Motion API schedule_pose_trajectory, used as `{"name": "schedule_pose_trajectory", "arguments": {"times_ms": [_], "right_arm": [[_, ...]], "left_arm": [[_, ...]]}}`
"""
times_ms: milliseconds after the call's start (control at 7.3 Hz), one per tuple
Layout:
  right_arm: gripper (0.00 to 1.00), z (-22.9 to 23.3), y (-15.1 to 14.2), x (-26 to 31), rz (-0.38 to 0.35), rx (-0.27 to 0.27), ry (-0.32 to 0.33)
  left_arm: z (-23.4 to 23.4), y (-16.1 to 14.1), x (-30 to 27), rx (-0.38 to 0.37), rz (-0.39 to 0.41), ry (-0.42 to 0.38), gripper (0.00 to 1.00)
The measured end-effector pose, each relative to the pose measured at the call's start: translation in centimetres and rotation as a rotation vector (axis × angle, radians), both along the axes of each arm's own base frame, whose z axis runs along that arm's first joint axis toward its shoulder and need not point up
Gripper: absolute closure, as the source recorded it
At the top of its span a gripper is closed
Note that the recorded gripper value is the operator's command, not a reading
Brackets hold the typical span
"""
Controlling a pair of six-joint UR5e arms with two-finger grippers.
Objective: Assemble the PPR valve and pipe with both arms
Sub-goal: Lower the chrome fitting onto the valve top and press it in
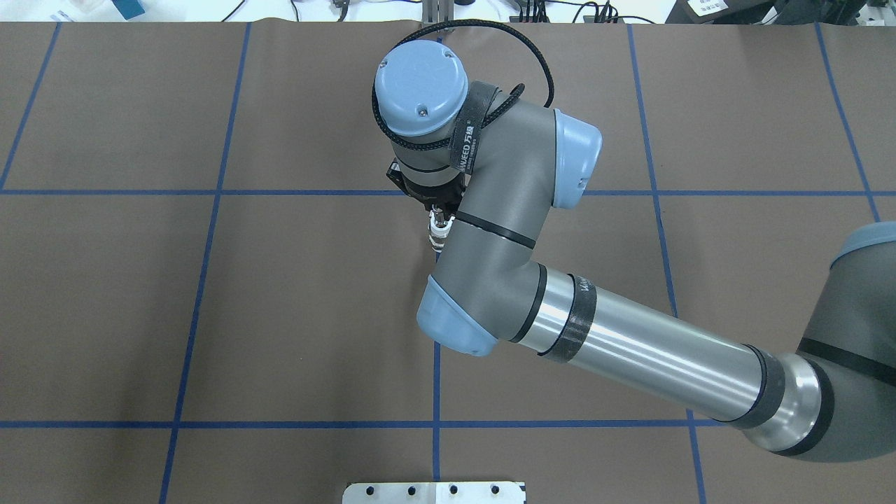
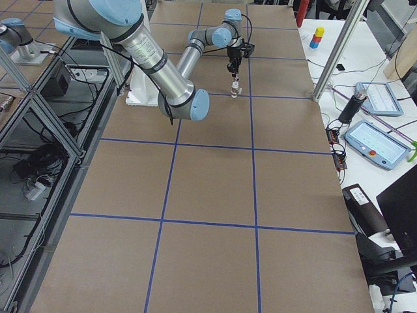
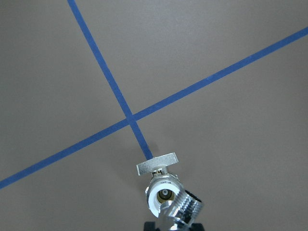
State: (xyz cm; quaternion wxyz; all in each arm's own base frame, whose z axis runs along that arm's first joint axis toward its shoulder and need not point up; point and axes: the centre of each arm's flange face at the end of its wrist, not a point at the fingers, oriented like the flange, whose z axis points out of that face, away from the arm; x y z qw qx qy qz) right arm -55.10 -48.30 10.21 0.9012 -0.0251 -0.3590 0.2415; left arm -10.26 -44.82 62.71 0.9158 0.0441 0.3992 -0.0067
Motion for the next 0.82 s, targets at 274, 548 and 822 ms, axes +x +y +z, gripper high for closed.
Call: {"name": "schedule_pose_trajectory", "arguments": {"times_ms": [274, 548, 822], "right_arm": [[1.00, -0.01, -0.30, 0.11, -0.009, 0.008, 0.003], [1.00, -0.19, -0.64, 0.41, -0.015, 0.018, 0.002], [1.00, -0.24, -0.86, 0.53, -0.014, 0.020, 0.003]], "left_arm": [[-0.01, 0.00, 0.00, 0.000, 0.000, 0.000, 0.00], [-0.01, 0.00, 0.00, 0.000, 0.000, 0.000, 0.00], [-0.03, -0.02, 0.00, 0.001, 0.000, 0.000, 0.00]]}}
